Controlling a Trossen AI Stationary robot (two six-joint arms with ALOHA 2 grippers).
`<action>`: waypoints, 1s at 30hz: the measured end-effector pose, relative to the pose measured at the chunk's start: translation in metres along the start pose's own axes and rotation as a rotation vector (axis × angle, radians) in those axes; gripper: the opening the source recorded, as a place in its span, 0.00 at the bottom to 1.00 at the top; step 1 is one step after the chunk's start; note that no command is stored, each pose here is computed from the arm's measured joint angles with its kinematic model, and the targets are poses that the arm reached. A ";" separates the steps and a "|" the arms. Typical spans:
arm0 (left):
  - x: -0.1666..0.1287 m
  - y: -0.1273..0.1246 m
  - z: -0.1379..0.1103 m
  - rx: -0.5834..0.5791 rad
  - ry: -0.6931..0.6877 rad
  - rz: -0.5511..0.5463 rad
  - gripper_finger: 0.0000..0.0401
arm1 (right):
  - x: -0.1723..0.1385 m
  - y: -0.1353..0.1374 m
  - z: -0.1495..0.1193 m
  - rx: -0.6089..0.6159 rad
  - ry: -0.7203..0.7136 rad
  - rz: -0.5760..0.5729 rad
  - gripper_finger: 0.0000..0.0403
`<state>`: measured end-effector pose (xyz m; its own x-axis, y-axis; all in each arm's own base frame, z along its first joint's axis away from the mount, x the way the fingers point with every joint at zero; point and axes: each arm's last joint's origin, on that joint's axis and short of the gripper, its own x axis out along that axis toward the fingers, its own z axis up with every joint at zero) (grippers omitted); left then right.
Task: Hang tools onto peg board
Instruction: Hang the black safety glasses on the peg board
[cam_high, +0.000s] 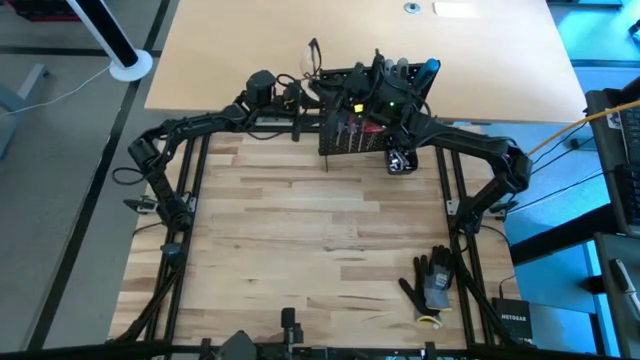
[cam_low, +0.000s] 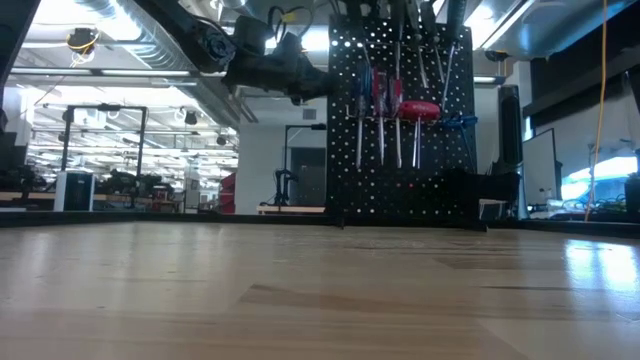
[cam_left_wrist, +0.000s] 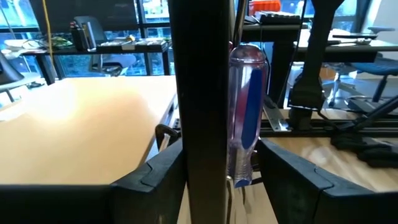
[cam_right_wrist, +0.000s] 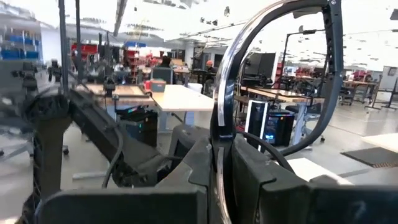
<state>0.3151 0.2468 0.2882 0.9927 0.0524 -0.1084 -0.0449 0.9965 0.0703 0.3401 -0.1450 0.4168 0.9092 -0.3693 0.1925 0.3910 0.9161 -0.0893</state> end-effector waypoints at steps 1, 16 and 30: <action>0.000 0.000 0.000 -0.001 0.001 0.000 0.46 | -0.001 0.000 0.002 0.014 -0.005 -0.001 0.09; -0.019 0.008 0.010 -0.019 0.009 0.039 0.46 | -0.008 0.016 0.010 0.105 0.004 0.104 0.09; -0.066 0.003 0.043 0.045 0.062 0.097 0.46 | -0.046 0.056 0.031 -0.013 0.188 0.105 0.09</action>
<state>0.2542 0.2435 0.3383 0.9750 0.1538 -0.1602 -0.1341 0.9828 0.1272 0.3152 -0.0719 0.4334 0.9554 -0.2954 -0.0046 0.2930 0.9495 -0.1121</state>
